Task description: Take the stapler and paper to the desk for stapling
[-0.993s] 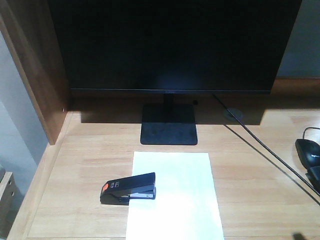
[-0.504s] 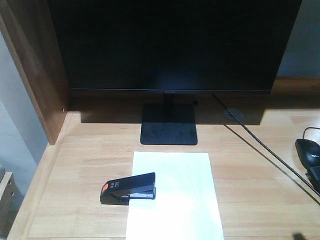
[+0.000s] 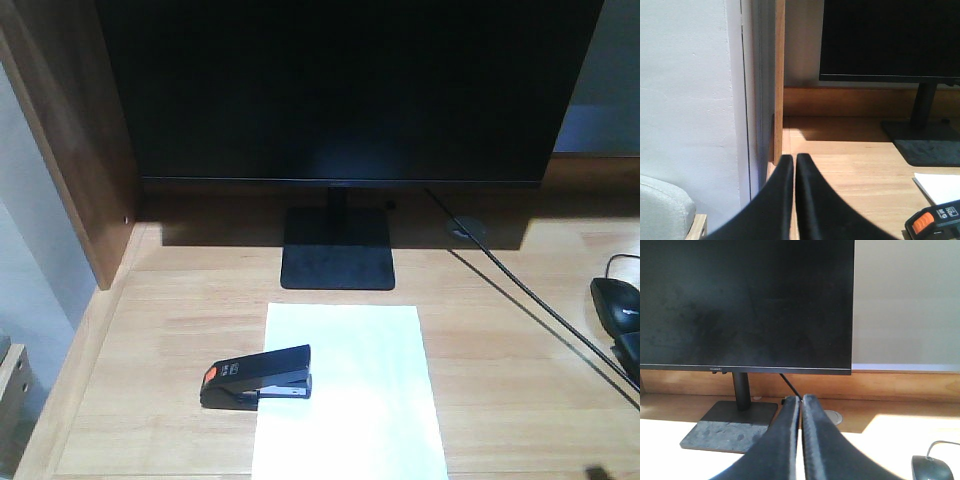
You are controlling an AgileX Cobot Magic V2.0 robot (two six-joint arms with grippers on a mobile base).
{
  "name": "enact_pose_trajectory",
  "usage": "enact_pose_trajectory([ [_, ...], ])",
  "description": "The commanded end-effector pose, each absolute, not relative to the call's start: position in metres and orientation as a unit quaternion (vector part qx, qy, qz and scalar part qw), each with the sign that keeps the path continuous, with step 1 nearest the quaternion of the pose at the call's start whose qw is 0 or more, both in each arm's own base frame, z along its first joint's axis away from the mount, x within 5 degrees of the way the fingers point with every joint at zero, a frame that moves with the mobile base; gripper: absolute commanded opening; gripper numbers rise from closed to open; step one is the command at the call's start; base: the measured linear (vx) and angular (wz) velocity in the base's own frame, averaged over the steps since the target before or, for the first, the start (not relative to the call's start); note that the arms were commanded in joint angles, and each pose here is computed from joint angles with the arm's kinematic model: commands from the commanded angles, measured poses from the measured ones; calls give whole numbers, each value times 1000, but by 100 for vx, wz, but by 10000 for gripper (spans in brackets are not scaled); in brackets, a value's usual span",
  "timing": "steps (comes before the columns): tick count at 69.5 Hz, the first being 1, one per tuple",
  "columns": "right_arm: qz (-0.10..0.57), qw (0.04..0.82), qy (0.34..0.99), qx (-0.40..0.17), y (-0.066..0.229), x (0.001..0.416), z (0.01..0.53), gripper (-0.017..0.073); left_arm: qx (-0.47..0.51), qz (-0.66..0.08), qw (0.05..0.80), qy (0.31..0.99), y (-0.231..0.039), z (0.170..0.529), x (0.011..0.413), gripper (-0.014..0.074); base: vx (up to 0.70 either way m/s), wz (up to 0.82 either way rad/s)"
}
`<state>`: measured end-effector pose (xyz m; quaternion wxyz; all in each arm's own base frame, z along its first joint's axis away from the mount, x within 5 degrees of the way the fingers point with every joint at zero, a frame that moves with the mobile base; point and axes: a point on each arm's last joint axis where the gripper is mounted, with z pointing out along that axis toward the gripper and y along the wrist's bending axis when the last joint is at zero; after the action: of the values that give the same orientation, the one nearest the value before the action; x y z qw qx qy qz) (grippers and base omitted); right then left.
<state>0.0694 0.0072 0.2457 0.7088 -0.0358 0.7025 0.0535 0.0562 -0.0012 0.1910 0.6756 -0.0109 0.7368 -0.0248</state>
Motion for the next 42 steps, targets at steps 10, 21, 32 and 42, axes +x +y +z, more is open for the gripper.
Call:
enact_pose_trajectory([
  [10,56,720,690,-50,9,69,256,-6,-19,-32,702,711,-1,194,56,-6,0,0],
  [21,62,718,692,-41,9,69,255,-6,-19,-32,702,711,-1,194,56,-6,0,0],
  [32,72,707,703,-26,8,69,253,-6,-19,-32,702,711,-1,194,56,-6,0,0],
  [42,65,701,708,-56,11,69,251,-6,-19,-32,702,711,-1,194,56,-6,0,0],
])
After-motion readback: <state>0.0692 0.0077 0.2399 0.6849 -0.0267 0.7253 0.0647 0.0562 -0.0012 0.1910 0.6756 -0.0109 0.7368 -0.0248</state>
